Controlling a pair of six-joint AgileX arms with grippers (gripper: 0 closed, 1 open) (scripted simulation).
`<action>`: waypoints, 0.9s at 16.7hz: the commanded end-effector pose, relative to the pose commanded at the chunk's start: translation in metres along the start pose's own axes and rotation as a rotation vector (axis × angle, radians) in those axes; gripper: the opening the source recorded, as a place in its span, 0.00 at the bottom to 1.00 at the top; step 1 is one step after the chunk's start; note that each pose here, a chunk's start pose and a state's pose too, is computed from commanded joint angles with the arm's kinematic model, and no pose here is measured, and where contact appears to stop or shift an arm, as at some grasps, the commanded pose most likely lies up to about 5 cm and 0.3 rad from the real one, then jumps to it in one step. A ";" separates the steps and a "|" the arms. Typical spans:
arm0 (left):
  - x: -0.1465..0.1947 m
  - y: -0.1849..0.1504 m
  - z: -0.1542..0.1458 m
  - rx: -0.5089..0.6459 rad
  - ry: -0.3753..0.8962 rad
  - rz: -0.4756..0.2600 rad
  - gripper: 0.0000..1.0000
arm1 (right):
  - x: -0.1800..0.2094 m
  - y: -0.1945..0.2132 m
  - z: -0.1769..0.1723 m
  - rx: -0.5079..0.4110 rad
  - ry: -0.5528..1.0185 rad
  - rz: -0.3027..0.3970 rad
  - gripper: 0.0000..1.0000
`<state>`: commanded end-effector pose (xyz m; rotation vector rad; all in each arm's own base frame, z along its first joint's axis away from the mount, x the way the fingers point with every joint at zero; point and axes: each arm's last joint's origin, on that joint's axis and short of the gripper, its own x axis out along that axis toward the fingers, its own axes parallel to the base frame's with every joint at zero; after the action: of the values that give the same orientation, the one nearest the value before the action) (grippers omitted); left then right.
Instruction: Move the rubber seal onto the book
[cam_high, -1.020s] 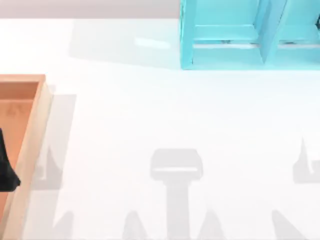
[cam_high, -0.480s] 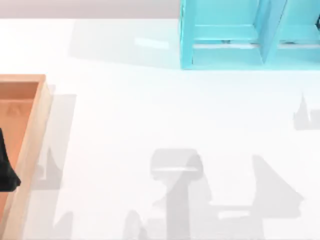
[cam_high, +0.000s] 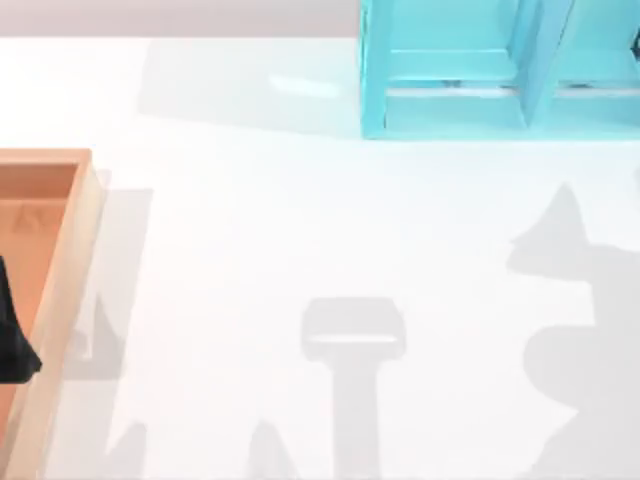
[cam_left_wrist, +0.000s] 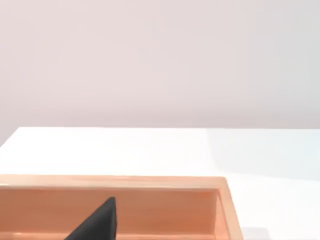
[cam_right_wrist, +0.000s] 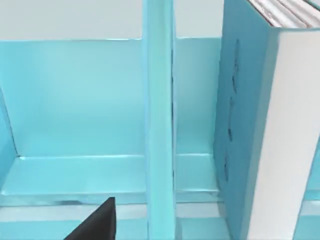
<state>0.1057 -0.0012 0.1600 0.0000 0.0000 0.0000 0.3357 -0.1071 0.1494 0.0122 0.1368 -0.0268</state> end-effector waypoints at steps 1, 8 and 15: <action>0.000 0.000 0.000 0.000 0.000 0.000 1.00 | 0.011 -0.008 -0.012 0.001 0.000 -0.002 1.00; 0.000 0.000 0.000 0.000 0.000 0.000 1.00 | 0.042 -0.038 -0.053 -0.007 -0.035 -0.012 1.00; 0.000 0.000 0.000 0.000 0.000 0.000 1.00 | 0.051 -0.038 -0.053 -0.007 -0.032 -0.011 1.00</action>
<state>0.1057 -0.0012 0.1600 0.0000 0.0000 0.0000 0.3776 -0.1453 0.0893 0.0045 0.1055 -0.0370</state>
